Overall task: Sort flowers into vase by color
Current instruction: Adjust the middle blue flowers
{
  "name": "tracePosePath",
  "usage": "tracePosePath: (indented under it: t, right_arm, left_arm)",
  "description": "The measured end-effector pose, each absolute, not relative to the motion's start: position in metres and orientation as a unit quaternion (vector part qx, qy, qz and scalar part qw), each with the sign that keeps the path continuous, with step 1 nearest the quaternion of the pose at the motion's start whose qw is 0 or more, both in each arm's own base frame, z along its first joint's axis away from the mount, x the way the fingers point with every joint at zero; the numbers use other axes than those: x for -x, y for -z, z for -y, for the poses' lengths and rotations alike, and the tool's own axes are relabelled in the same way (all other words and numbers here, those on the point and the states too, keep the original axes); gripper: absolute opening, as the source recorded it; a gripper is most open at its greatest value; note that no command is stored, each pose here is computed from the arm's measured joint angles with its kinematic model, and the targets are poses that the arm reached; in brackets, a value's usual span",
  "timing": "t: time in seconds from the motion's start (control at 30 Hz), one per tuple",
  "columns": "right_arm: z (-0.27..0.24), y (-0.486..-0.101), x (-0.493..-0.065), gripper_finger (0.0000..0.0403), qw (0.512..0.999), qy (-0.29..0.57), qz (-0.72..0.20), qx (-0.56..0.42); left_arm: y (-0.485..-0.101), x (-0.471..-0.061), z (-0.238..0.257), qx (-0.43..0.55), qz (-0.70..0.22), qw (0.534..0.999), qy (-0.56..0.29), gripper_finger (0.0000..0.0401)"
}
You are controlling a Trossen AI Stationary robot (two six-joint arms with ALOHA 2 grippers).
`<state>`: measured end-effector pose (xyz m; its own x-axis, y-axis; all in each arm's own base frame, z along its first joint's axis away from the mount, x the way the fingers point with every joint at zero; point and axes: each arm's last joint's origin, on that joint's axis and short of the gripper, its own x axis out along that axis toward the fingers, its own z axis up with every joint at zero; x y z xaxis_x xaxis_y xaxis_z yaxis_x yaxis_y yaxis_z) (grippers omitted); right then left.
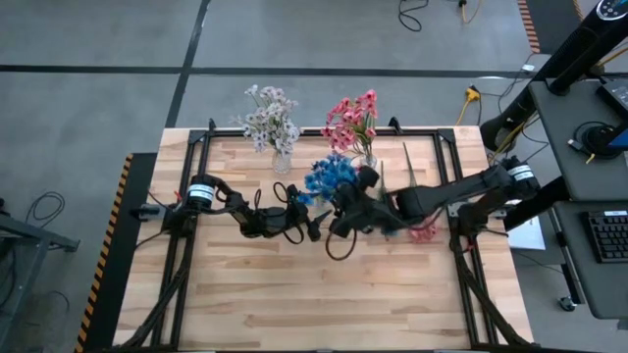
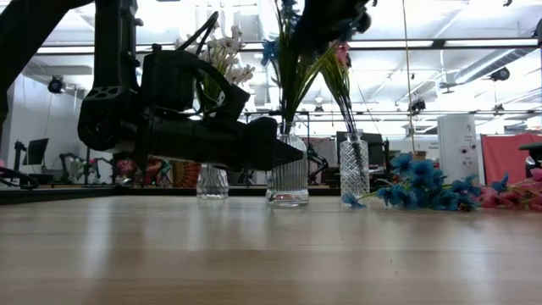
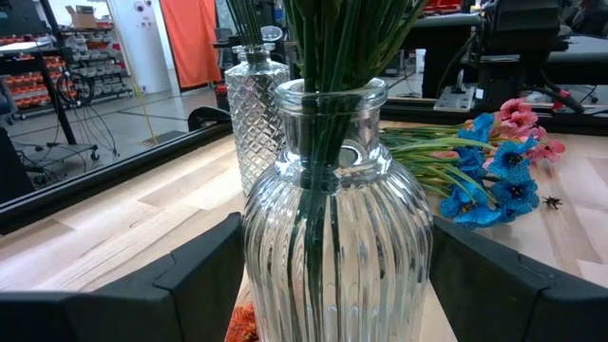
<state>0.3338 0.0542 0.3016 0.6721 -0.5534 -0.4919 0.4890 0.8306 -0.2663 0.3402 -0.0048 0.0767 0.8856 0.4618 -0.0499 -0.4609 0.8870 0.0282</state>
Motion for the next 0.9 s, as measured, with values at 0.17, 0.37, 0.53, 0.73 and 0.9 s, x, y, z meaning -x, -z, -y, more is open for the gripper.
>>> tracePosePath:
  t: [0.17,0.37,0.53,0.73,0.9]
  right_arm:
    - [-0.039,-0.302,-0.341,0.0187,0.920,0.267,-0.283,0.053]
    - [-0.031,-0.299,-0.345,0.0187,0.917,0.268,-0.289,0.068]
    - [-0.027,-0.293,-0.354,0.0187,0.921,0.255,-0.289,0.064]
    - [-0.025,-0.287,-0.357,0.0182,0.909,0.285,-0.291,0.083]
    - [-0.025,-0.288,-0.357,0.0131,0.911,0.288,-0.287,0.073]
  left_arm:
    - [-0.077,-0.340,0.005,-0.008,-0.028,0.971,-0.238,0.0283]
    - [-0.077,-0.340,0.005,-0.008,-0.027,0.971,-0.238,0.0283]
    - [-0.077,-0.340,0.005,-0.008,-0.028,0.971,-0.238,0.0283]
    - [-0.077,-0.341,0.005,-0.010,-0.028,0.971,-0.238,0.0283]
    - [-0.077,-0.341,0.005,-0.012,-0.029,0.971,-0.238,0.0283]
